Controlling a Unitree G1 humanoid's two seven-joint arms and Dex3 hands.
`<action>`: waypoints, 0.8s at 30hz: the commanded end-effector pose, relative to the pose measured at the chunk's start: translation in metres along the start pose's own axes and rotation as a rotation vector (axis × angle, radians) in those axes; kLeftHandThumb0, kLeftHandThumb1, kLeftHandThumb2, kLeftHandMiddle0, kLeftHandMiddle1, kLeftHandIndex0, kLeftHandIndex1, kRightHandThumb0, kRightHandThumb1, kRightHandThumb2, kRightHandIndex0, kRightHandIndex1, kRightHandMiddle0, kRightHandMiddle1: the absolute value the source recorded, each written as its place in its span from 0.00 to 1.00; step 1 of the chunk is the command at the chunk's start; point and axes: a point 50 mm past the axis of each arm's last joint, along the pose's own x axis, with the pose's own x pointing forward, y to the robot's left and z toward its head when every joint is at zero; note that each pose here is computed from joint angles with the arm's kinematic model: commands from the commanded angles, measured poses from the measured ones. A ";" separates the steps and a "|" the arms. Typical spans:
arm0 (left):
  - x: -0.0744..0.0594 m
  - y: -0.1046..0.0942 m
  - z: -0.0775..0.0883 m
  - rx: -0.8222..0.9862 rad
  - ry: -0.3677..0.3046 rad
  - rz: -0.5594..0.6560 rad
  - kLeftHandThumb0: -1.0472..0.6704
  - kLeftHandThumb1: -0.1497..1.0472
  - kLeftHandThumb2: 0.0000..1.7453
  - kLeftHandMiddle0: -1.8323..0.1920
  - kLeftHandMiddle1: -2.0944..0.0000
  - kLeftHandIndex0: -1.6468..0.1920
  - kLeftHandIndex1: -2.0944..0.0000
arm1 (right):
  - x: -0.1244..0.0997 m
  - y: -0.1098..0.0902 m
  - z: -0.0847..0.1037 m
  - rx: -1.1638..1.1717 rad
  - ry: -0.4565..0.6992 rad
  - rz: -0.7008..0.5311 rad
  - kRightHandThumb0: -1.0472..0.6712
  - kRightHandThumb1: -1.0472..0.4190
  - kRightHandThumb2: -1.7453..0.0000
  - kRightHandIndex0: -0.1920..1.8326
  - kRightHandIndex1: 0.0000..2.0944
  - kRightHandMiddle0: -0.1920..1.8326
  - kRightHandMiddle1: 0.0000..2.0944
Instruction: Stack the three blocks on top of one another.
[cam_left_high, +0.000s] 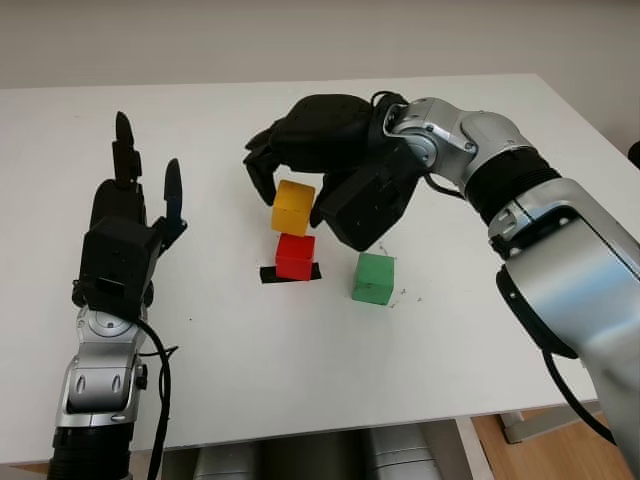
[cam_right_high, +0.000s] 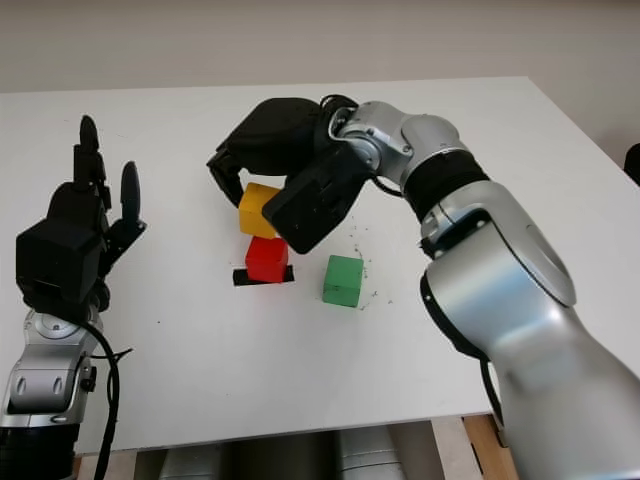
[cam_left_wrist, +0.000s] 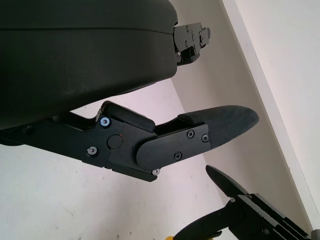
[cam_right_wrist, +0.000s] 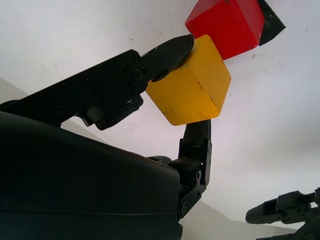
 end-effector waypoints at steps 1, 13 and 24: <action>0.000 0.000 0.005 -0.007 -0.019 0.009 0.12 1.00 0.42 1.00 0.97 1.00 0.98 | -0.002 -0.011 -0.002 -0.012 0.002 -0.010 0.38 0.09 0.97 0.24 0.03 0.34 0.63; 0.000 -0.001 0.005 -0.011 -0.017 0.005 0.12 1.00 0.42 1.00 0.98 1.00 0.99 | -0.005 -0.016 -0.002 -0.018 -0.009 0.024 0.36 0.09 0.97 0.23 0.02 0.34 0.63; -0.001 -0.003 0.005 -0.021 -0.014 0.007 0.12 1.00 0.42 1.00 0.98 1.00 0.99 | -0.004 -0.012 0.000 0.012 -0.024 0.033 0.38 0.09 0.97 0.23 0.03 0.32 0.65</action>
